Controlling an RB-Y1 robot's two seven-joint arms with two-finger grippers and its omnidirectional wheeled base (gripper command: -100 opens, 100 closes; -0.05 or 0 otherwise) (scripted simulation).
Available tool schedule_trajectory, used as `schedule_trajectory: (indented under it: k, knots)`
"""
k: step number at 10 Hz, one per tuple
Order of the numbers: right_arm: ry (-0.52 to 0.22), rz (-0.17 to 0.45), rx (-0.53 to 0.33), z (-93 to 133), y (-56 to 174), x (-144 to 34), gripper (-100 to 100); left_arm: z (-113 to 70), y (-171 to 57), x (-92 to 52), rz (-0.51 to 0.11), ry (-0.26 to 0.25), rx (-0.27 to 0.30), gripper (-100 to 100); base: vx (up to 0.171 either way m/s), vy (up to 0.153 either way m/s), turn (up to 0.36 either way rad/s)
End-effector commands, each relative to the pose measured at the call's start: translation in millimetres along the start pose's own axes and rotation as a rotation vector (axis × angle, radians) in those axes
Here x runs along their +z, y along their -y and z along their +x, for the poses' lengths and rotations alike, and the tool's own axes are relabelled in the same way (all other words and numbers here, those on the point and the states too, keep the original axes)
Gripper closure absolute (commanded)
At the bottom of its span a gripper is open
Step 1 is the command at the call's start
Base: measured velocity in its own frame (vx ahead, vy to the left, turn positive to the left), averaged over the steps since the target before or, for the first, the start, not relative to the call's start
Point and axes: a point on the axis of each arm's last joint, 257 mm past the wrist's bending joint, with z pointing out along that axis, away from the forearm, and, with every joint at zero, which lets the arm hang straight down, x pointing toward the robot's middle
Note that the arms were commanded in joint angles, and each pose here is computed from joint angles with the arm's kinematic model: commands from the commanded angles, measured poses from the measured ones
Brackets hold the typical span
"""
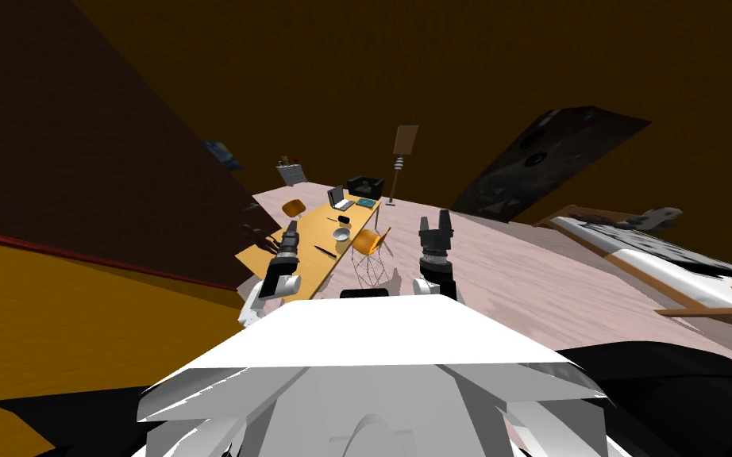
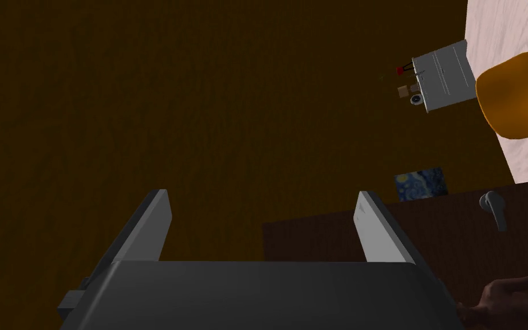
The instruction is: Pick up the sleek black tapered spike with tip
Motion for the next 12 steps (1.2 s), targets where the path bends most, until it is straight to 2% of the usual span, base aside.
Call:
schedule_trajectory:
  k: [1,2,3,4,5,6,7,8,9,12]
  knots:
    - [0.0,0.0,0.0,0.0,0.0,0.0,0,-0.2,-25.1,5.4,-0.064,-0.015,0.041,-100,0.006,-0.004,-0.084]
    - [0.0,0.0,0.0,0.0,0.0,0.0,0,0.2,-26.5,5.3,-0.069,-0.016,0.041,-100,0.005,-0.004,-0.046]
    - [0.0,0.0,0.0,0.0,0.0,0.0,0,0.2,-48.8,9.6,-0.125,-0.029,0.075,-100,0.007,-0.006,-0.085]
    - [0.0,0.0,0.0,0.0,0.0,0.0,0,-2.6,-60.0,16.0,-0.153,-0.033,0.106,-100,0.012,-0.006,-0.153]
    - [0.0,0.0,0.0,0.0,0.0,0.0,0,0.9,-75.0,12.3,-0.195,-0.046,0.106,-100,0.01,0.0,-0.051]
    - [0.0,0.0,0.0,0.0,0.0,0.0,0,-1.3,-90.0,17.1,-0.231,-0.053,0.134,-100,0.009,-0.004,-0.071]
    - [0.0,0.0,0.0,0.0,0.0,0.0,0,1.1,-100.5,13.9,-0.262,-0.063,0.134,-100,0.008,-0.001,-0.053]
    - [0.0,0.0,0.0,0.0,0.0,0.0,0,-1.8,-111.7,19.4,-0.291,-0.069,0.16,-100,0.011,-0.002,-0.127]
    - [0.0,0.0,0.0,0.0,0.0,0.0,0,1.5,-126.5,14.0,-0.332,-0.082,0.159,-100,0.009,0.002,-0.045]
    - [0.0,0.0,0.0,0.0,0.0,0.0,0,0.5,-168.1,14.8,-0.444,-0.115,0.2,-100,0.013,0.0,-0.08]
